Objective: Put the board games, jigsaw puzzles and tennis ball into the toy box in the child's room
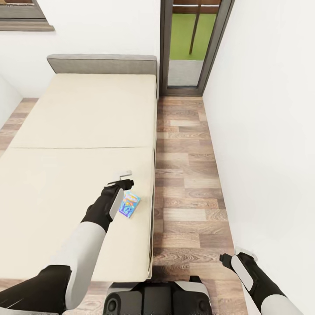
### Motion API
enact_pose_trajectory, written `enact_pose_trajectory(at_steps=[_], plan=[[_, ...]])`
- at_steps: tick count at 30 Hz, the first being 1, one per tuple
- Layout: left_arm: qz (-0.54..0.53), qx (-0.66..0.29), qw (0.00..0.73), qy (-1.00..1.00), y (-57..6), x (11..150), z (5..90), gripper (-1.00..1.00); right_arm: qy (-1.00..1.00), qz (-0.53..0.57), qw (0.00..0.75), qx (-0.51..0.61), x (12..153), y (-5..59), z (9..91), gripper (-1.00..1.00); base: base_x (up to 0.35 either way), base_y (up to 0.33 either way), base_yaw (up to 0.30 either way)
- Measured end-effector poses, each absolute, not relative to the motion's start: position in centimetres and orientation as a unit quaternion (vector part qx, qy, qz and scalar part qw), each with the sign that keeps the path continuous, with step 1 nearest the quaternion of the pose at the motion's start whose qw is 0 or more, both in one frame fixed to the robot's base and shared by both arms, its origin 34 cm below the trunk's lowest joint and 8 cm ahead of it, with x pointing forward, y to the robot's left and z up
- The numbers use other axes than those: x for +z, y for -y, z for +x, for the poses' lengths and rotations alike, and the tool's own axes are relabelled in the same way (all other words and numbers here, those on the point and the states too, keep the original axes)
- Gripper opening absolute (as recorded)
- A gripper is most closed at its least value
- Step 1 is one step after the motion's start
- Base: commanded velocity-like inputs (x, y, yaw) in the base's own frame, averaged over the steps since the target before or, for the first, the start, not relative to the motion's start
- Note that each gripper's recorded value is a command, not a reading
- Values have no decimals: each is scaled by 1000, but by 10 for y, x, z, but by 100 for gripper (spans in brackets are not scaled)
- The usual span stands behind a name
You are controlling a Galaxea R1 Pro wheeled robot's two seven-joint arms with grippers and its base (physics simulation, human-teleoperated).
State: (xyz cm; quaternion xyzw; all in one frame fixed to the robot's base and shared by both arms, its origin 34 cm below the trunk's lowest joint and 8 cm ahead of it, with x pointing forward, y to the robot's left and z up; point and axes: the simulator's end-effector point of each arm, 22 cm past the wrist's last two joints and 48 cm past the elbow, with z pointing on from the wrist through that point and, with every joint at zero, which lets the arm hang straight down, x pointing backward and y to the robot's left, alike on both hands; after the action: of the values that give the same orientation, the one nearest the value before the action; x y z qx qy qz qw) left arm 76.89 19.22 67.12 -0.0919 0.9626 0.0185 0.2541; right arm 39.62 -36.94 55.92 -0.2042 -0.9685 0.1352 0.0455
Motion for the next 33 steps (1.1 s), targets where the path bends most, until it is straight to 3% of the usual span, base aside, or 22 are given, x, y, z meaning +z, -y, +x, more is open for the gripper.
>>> enact_pose_trajectory(at_steps=[33], plan=[[-72,17,205,-976,-181,647,797,100,966,-205,72,140,545,371,374,100,0,0,0]])
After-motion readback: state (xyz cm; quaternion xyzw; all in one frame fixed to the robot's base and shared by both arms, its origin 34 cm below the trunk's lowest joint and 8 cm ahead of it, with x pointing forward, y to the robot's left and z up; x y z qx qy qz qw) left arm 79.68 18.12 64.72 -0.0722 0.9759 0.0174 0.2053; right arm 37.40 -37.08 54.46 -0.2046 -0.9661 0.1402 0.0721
